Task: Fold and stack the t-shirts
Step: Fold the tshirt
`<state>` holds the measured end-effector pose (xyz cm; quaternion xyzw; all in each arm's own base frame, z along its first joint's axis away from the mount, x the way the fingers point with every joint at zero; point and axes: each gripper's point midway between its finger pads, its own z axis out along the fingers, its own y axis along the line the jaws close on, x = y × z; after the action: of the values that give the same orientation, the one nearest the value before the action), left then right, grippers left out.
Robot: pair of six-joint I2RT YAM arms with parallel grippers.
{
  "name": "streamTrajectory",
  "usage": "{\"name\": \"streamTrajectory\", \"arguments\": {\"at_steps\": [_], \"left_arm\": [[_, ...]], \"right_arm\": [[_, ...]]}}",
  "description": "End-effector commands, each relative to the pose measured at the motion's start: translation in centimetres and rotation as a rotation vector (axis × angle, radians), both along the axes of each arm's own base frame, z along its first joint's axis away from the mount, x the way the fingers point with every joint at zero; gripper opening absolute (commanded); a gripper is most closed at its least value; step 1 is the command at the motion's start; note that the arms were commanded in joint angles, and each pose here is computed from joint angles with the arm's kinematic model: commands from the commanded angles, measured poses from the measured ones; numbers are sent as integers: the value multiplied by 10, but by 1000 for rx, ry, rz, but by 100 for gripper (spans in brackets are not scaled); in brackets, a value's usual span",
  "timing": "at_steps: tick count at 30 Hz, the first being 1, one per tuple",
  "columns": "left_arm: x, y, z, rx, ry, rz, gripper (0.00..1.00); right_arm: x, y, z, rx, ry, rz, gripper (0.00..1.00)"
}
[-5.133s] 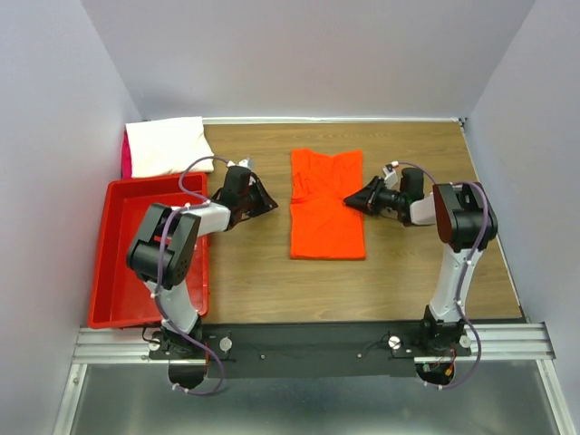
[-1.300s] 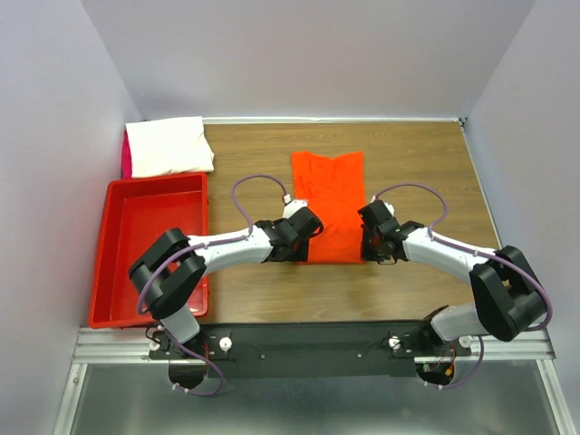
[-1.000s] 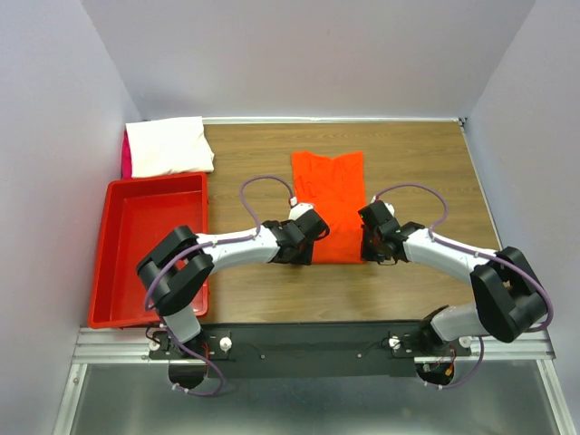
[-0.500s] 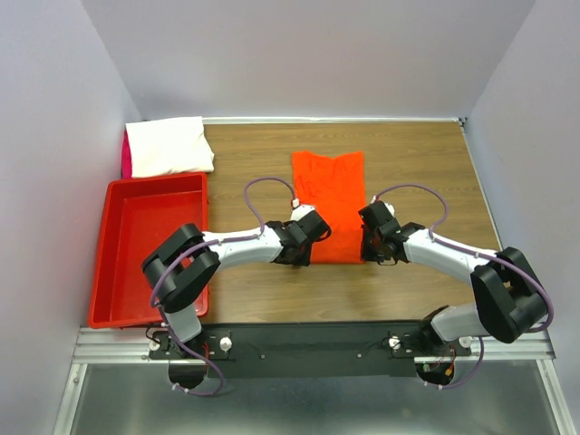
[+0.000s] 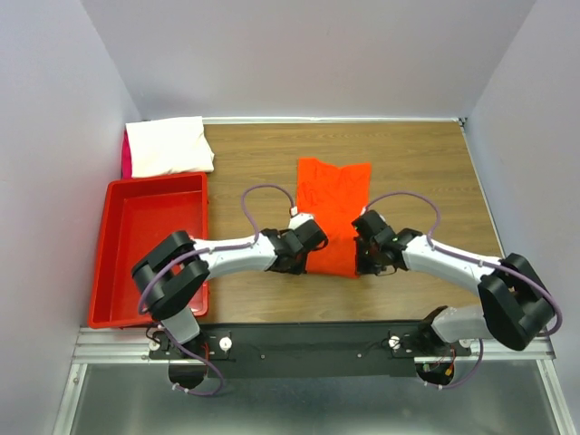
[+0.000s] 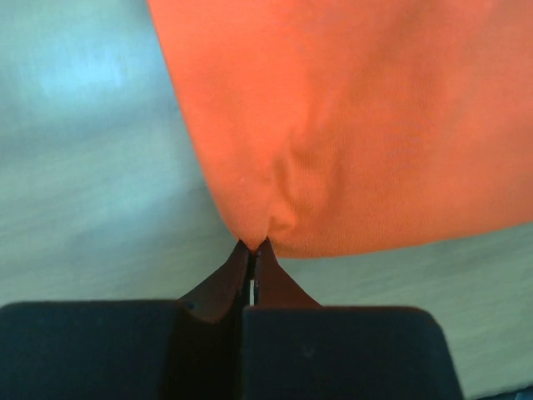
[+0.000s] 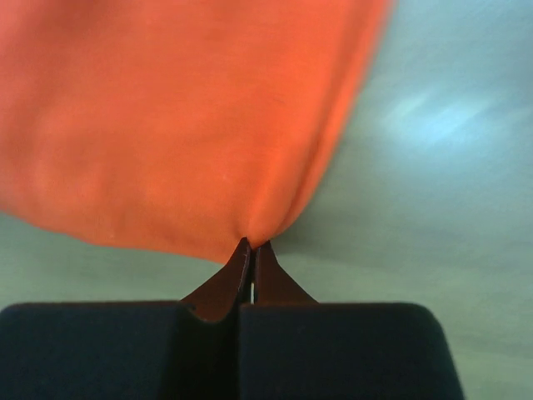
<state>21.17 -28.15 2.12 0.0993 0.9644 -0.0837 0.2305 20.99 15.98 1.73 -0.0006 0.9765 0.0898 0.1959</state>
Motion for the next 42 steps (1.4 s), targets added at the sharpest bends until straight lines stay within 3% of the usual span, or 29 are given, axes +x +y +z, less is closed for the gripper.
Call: {"name": "streamTrajectory", "arguments": {"at_steps": [1,8,11,12,16,22,31,42], "left_arm": [[-68,20,-1,57,109,-66,0],[-166,38,39,37,234,-101,0],[-186,27,68,-91,267,-105,0],[-185,24,81,-138,254,-109,0],[-147,15,111,-216,149,-98,0],[-79,2,152,-269,-17,-95,0],[5,-15,171,-253,-150,-136,0],[67,-45,187,-208,-234,-191,0]], "right_arm": [[-83,13,0,3,233,101,1],[-199,49,38,21,371,215,1],[-200,46,68,15,344,212,1],[-187,43,75,-4,272,189,1],[-140,29,124,-81,127,122,1],[-95,13,146,-117,17,76,1],[-55,-5,143,-174,-16,10,1],[-4,-35,146,-201,-32,-43,1]]}}
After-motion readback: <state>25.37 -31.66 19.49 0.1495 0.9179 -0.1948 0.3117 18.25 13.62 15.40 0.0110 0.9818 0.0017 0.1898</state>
